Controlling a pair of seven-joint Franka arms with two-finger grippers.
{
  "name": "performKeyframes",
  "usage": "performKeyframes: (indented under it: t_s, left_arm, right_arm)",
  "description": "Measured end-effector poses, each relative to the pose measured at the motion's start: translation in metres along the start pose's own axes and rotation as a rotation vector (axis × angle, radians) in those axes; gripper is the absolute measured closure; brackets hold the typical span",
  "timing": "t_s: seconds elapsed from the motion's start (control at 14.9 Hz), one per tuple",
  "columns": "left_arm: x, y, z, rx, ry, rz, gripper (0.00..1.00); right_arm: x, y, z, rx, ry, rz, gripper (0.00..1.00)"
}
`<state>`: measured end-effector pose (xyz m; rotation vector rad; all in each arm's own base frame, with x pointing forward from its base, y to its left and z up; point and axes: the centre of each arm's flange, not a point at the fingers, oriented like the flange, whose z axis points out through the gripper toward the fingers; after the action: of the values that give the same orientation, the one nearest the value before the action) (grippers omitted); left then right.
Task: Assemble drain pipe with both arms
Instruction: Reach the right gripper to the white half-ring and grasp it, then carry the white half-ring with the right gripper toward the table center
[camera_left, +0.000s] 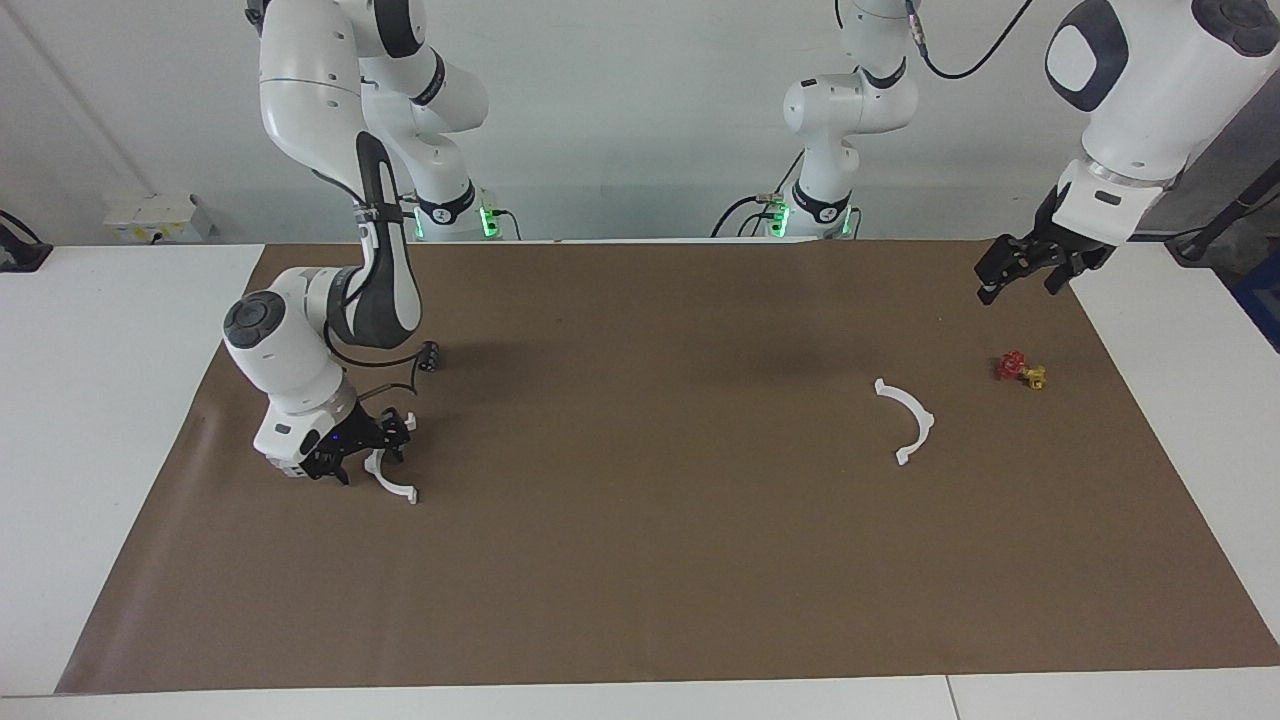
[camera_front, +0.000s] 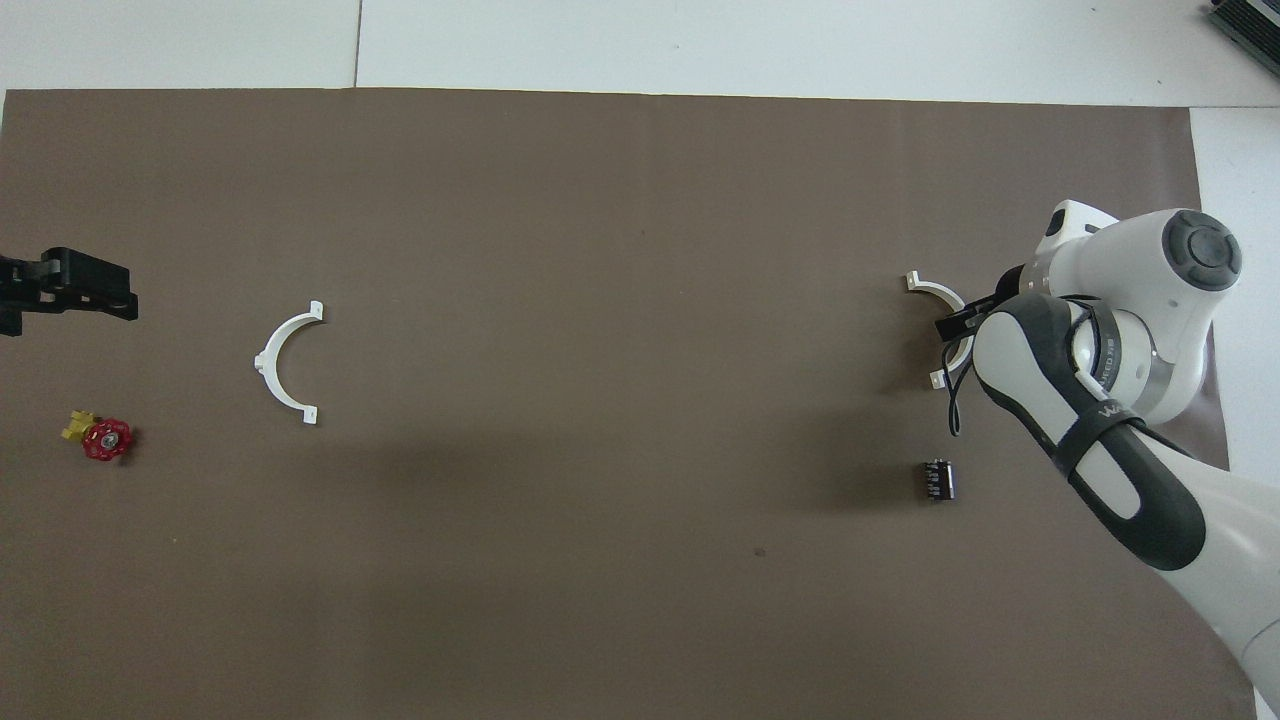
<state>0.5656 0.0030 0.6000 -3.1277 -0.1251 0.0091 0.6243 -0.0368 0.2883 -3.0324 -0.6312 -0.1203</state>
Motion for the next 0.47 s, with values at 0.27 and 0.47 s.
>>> performKeyframes:
  t_s: [0.27,0.47]
  left_arm:
    - [0.0,0.0,0.0,0.0,0.0,0.0,0.0]
    - [0.0,0.0,0.0,0.0,0.0,0.0,0.0]
  right_arm:
    - [-0.0017,-0.0015,0.0009,0.001,-0.002,-0.004,0.49]
    - [-0.0013,-0.0018,-0.0013,0.0,0.001,-0.005,0.79]
